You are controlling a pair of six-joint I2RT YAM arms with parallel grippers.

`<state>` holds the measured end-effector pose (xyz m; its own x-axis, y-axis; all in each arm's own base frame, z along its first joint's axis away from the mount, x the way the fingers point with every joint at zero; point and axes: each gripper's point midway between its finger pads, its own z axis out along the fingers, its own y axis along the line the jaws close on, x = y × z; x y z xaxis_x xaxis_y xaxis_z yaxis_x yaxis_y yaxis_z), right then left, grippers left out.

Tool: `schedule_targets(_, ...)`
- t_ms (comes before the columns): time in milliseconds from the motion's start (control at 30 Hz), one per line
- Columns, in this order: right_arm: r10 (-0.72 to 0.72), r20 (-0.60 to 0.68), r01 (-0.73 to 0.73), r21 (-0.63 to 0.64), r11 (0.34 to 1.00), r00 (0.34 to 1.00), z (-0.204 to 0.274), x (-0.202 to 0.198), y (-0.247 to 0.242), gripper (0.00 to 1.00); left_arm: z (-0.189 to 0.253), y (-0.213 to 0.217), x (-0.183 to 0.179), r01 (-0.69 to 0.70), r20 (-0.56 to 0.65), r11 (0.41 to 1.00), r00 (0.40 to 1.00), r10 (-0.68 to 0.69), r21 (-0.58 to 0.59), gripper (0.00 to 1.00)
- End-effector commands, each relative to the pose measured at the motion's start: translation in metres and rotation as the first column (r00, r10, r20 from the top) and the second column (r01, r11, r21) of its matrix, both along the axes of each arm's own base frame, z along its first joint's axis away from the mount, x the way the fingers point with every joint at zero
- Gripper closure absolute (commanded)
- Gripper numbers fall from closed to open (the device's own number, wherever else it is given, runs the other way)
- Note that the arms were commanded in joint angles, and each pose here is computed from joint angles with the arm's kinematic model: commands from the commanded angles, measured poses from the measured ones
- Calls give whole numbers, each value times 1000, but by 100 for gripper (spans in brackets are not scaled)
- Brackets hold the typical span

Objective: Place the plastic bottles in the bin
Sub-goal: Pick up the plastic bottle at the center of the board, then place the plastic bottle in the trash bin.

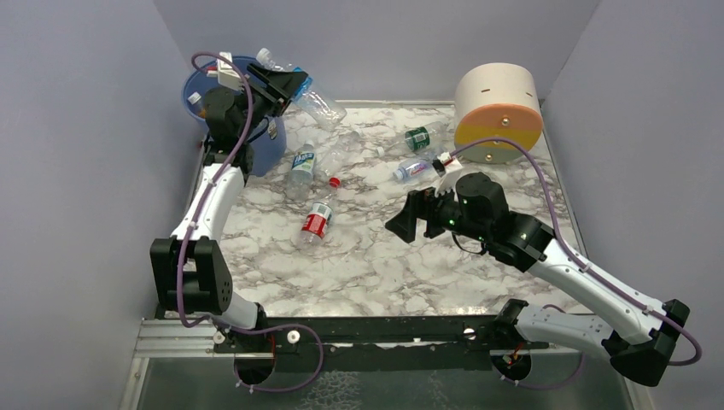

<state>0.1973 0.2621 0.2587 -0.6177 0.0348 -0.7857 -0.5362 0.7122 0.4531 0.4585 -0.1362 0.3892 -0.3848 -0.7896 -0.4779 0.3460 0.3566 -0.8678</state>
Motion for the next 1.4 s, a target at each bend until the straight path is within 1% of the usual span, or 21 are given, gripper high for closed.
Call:
schedule_targets(0, 6, -13, -6, 7, 1000, 1000, -3, -4, 1, 0, 30, 22, -5, -4, 95, 999, 996, 0, 45, 37)
schedule_targets(233, 16, -28, -16, 8, 1000, 999, -8, -4, 5, 0, 47, 81, -5, -114, 138, 991, 985, 104, 68, 37)
schedule_targets(433, 39, -53, -38, 17, 999, 998, -13, -6, 12, 0, 64, 117, -8, -208, 184, 975, 964, 190, 84, 37)
schedule_targets(500, 41, -57, -41, 17, 999, 997, -14, -6, 13, 0, 62, 129, -5, -244, 186, 966, 957, 224, 89, 37)
schedule_targets(567, 44, -57, -42, 19, 999, 997, -13, -6, 14, 0, 76, 140, -3, -288, 225, 953, 939, 260, 100, 37)
schedule_targets(767, 47, -71, -45, 18, 999, 996, -16, -7, 15, 0, 82, 176, 12, -385, 253, 916, 903, 347, 117, 37)
schedule_targets(900, 55, -88, -53, 21, 998, 995, -20, -8, 18, 0, 80, 190, 25, -432, 273, 890, 882, 383, 146, 37)
schedule_targets(1000, 63, -96, -61, 23, 998, 993, -20, -8, 21, 0, 71, 199, 38, -457, 266, 875, 874, 407, 162, 37)
schedule_targets(1367, 74, -113, -73, 13, 997, 991, -26, -4, 28, 0, 40, 212, 63, -477, 239, 853, 872, 428, 213, 37)
